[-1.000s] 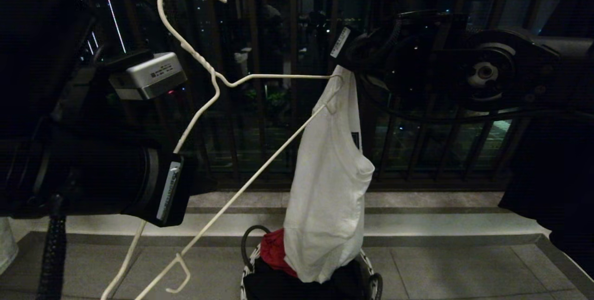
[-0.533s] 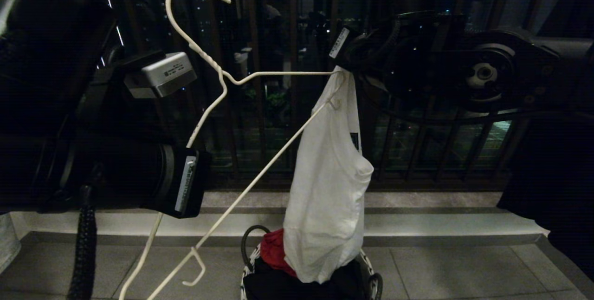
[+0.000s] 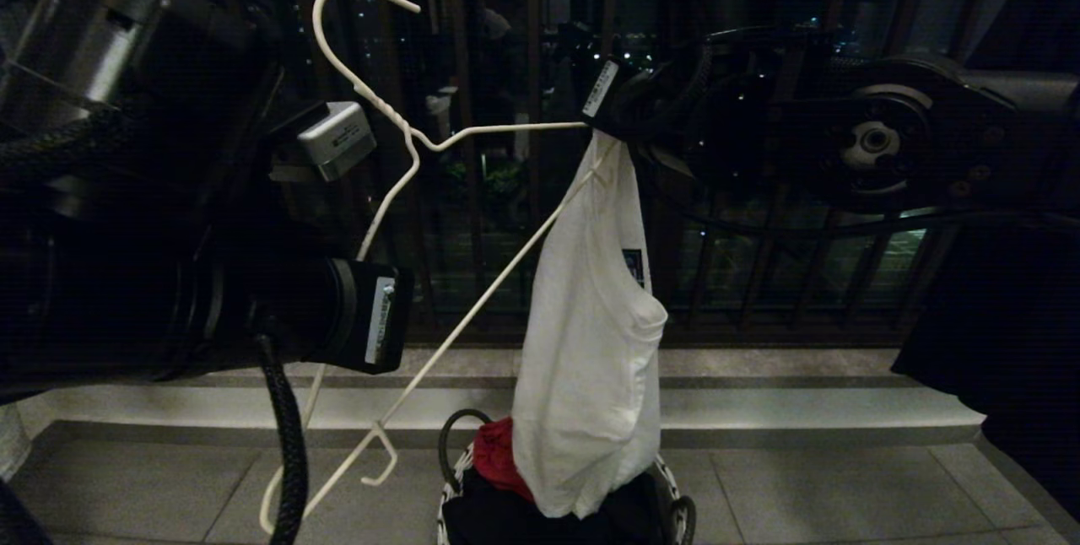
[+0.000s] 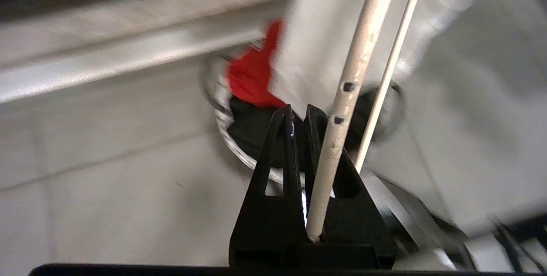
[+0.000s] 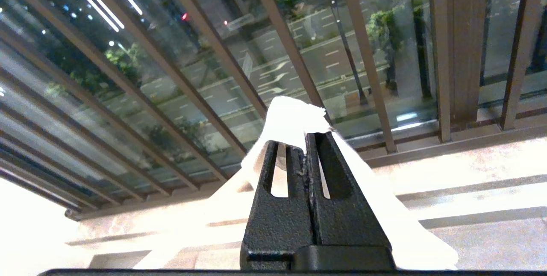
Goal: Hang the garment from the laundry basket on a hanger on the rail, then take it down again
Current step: Hang the clothes on the clothes rack
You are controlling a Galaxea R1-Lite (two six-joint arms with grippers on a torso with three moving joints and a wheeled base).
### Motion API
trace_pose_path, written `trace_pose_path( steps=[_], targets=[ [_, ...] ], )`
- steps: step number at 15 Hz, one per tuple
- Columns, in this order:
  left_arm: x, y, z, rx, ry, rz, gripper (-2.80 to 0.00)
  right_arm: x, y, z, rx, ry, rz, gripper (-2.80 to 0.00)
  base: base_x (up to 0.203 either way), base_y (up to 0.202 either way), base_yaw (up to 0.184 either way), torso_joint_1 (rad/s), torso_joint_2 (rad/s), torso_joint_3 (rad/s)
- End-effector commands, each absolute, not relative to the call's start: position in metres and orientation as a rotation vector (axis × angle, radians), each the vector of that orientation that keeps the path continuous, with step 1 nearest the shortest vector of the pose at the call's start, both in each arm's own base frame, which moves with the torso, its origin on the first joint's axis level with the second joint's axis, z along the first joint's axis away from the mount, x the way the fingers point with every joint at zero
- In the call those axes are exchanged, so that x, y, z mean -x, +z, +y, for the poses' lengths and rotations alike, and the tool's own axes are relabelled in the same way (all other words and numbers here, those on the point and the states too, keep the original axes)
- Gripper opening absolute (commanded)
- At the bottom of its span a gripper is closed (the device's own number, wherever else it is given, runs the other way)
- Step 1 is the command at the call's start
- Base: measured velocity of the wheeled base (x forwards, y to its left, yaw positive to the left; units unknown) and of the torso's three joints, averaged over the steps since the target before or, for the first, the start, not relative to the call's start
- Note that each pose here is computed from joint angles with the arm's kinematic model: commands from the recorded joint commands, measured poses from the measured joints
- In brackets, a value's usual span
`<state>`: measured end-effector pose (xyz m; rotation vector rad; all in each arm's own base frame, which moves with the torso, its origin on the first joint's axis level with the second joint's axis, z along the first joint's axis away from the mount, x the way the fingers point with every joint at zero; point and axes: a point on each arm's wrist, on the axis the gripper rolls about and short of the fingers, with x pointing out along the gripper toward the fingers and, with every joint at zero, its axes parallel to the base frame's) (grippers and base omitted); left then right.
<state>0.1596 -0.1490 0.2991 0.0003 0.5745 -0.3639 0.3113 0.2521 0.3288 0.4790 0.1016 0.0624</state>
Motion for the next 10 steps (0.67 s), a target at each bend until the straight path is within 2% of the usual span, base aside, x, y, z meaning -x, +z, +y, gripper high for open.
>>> trace_pose_path(
  steps=[1,10],
  targets=[
    [-0.165,0.288,-0.157,-0.037,-0.316,0.586,-2.80,-0.308,0.329,0.255,-0.478,0.069,0.107,-2.80,0.000,0.000,0.000,0.000,0.00,0.000],
    [-0.170,0.276,-0.165,-0.092,-0.227,0.584,-2.80,-0.296,0.322,0.274,-0.341,0.151,0.147,-2.80,0.000,0.000,0.000,0.000,0.00,0.000]
  ],
)
